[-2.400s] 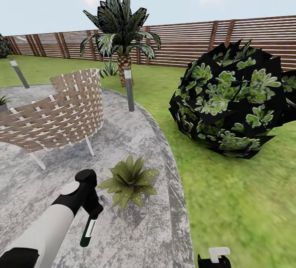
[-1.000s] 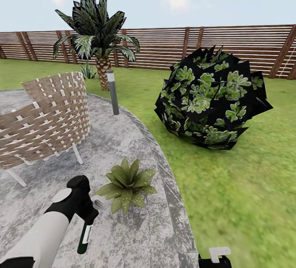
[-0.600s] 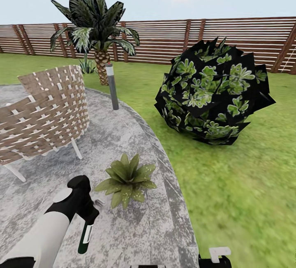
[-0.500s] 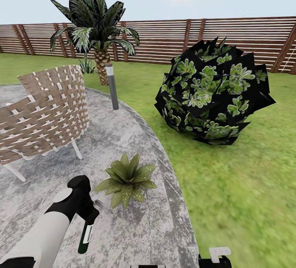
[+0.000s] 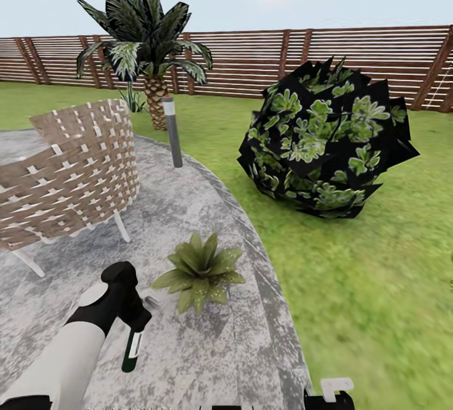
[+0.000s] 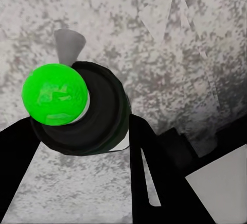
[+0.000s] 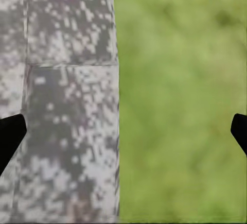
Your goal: Pick up the pesticide atomizer in the garden and spray insectifuge to fully cover both potted plants in the garden.
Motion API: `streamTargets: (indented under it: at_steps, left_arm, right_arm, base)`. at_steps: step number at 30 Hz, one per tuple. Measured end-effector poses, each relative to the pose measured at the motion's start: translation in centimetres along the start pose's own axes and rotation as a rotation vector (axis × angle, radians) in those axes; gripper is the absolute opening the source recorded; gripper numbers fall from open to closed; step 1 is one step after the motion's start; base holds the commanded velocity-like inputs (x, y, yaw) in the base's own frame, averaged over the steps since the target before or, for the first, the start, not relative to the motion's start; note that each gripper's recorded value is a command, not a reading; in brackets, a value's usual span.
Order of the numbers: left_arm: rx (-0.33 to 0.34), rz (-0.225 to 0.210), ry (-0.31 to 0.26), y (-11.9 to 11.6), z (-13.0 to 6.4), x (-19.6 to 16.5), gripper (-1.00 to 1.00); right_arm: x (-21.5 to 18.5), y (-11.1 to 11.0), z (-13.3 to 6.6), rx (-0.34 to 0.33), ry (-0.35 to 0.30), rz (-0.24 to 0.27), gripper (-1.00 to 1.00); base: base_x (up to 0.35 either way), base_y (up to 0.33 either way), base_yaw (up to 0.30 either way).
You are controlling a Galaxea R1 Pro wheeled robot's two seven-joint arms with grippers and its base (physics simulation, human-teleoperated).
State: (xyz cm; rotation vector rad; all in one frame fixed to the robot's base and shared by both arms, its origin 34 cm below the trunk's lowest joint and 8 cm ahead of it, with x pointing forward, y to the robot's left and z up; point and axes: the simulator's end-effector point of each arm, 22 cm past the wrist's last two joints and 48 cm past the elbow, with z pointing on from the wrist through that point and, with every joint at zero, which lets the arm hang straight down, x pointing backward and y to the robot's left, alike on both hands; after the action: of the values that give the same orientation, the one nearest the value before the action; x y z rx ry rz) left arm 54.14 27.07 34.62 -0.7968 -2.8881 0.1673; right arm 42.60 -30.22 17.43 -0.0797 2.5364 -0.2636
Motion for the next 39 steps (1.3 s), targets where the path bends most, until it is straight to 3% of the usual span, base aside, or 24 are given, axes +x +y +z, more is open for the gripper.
streamTargets:
  at_steps: [9,25,31,36,39]
  left_arm:
    - [0.006,0.003,0.001,-0.4,0.0,0.0,-1.0]
    - [0.022,0.008,-0.005,-0.7,-0.2,0.0,-1.0]
    - [0.132,0.026,-0.001,-2.8,-1.1,0.0,-1.0]
    - [0.114,0.059,-0.007,-2.2,-1.7,-0.4,-1.0]
    - [0.066,0.079,0.018,-1.2,-2.1,-0.2,-1.0]
  right_arm:
    - [-0.2,-0.1,-0.1,0.001,-0.005,0.002,1.0]
    - [-0.5,-0.2,-0.1,0.004,-0.011,0.004,1.0]
    - [-0.6,-0.2,-0.1,0.004,-0.013,0.004,1.0]
    - [-0.7,-0.2,-0.1,0.004,-0.014,0.004,1.0]
    - [-0.7,-0.1,-0.1,0.003,-0.015,0.002,1.0]
  base:
    - [-0.183,0.219,-0.231]
    - [0.142,0.197,-0.148]
    - [0.003,0.002,-0.248]
    - [0.0,0.0,-0.129]
    - [0.0,0.0,-0.012]
